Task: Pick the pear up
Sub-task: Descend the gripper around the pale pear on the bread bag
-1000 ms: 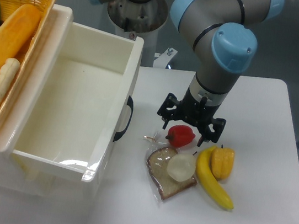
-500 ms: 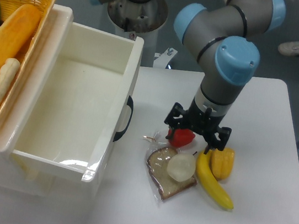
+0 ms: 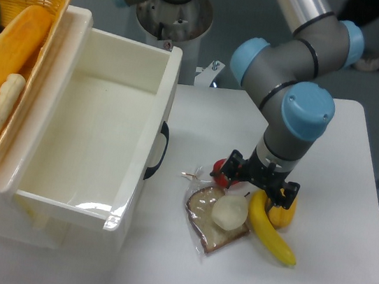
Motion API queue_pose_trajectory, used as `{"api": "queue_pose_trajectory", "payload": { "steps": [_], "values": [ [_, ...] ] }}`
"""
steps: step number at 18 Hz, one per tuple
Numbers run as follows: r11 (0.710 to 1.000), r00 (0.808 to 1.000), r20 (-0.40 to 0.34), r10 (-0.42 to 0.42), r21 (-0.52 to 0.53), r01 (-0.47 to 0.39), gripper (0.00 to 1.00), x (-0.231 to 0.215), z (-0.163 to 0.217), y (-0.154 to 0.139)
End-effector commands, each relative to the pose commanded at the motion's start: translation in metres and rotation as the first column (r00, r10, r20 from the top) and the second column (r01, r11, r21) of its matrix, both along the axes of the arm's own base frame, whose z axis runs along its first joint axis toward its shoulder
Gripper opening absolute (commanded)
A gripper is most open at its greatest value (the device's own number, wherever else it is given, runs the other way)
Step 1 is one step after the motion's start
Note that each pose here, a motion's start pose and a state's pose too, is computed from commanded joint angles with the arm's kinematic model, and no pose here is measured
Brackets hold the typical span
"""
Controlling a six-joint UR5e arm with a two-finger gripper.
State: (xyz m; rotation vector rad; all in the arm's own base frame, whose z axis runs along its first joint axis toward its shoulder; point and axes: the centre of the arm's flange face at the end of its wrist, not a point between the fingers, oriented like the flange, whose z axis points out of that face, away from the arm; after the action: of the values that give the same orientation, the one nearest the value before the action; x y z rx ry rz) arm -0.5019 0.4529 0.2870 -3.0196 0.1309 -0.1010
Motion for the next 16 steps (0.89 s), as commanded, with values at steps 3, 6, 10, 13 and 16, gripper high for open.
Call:
{"api": "queue_pose_trajectory", "payload": {
  "steps": [3,6,10,13,16],
  "values": [
    [0.999,1.0,-0.001,-0.031,-0.022,0.031,1.0,-0.006,-0.014,0.001],
    [0.999,0.999,0.007,-0.042,-0.032,0.042,1.0,-0.01,-0.035,0.005],
    [0.998,0.999,0.013,-0.051,-0.032,0.051,1.0,-0.007,-0.039,0.009],
    [0.998,0.998,0.015,-0.057,-0.031,0.057,1.0,-0.008,-0.039,0.008],
    [0.998,0.998,0.018,-0.061,-0.027,0.062,1.0,-0.006,-0.038,0.007]
  ]
}}
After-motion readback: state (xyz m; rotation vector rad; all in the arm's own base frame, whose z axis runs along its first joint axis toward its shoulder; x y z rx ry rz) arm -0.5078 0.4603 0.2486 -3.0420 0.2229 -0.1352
